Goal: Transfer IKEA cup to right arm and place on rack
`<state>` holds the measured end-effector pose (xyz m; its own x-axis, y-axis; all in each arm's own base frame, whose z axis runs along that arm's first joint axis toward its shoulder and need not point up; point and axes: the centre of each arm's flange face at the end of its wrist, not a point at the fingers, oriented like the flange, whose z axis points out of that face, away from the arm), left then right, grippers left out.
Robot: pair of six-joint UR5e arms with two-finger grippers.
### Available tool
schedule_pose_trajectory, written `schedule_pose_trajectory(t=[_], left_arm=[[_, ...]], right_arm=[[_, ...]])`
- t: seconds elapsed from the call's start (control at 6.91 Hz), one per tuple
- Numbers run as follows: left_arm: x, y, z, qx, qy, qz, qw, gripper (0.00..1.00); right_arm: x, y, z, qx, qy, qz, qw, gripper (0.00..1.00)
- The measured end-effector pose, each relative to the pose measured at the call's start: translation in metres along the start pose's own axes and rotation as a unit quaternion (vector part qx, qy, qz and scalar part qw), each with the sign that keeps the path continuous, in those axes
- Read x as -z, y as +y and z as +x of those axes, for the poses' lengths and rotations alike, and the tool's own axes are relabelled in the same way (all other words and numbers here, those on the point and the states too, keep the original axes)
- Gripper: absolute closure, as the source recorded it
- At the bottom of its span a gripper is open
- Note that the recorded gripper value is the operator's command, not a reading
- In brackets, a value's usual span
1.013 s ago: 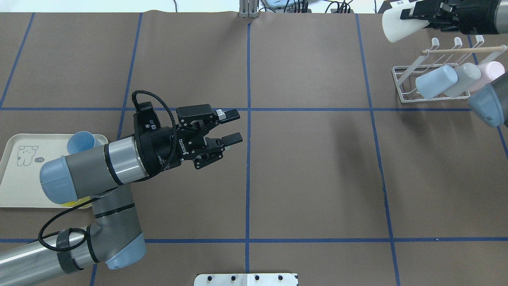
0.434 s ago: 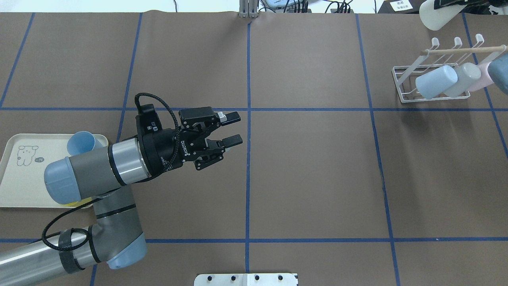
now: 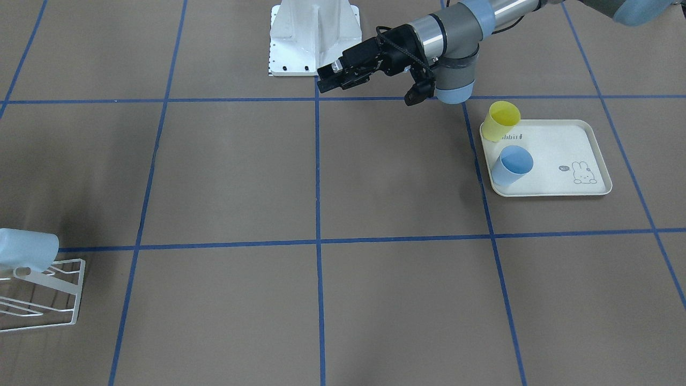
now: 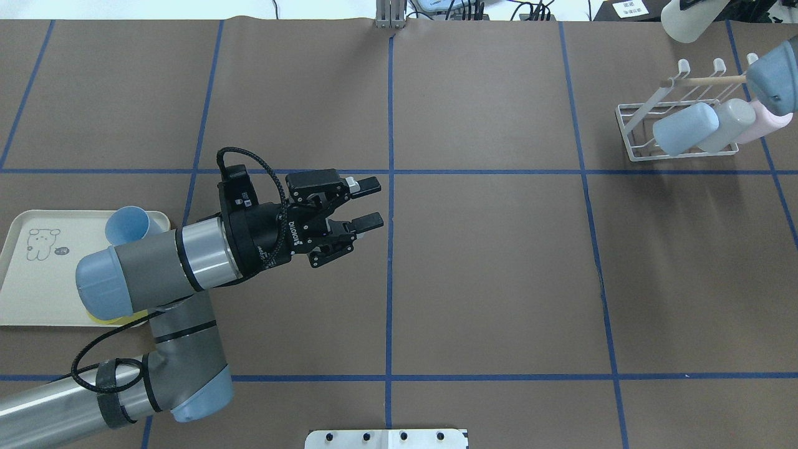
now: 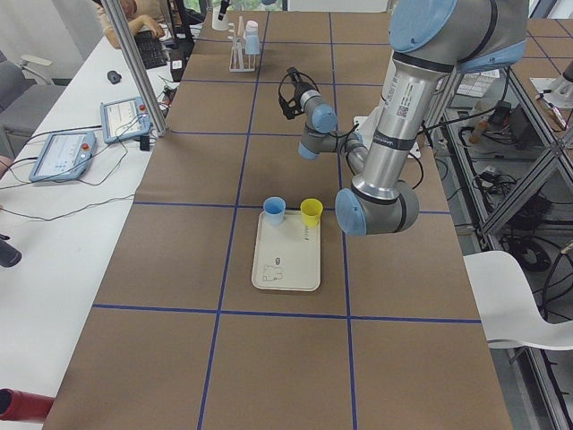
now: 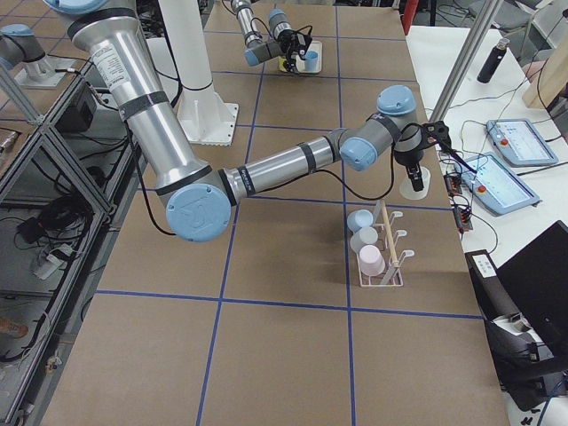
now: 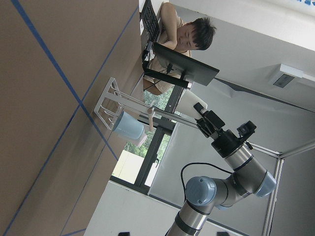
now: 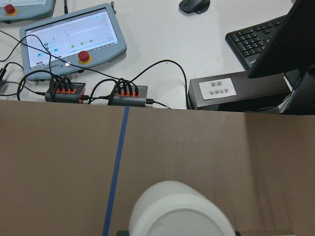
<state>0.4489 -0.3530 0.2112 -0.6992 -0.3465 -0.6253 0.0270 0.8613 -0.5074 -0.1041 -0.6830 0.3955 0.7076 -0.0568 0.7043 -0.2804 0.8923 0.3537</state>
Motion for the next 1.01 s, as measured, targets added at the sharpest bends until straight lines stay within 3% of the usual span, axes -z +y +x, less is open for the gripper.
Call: schedule_pose_trajectory(t=[0.87, 1.01], left_arm=[[-0.001, 0.0, 0.0, -0.003, 0.0, 0.0, 1.0, 0.33], [-0.001, 0.0, 0.0, -0.007, 0.0, 0.0, 1.0, 0.33]], right_arm=[[-0.04, 0.02, 0.019, -0.013, 0.017, -0.036, 0.9991, 1.0], [-0.045, 0.022, 0.02, -0.013, 0.019, -0.041, 0.9989, 0.57]])
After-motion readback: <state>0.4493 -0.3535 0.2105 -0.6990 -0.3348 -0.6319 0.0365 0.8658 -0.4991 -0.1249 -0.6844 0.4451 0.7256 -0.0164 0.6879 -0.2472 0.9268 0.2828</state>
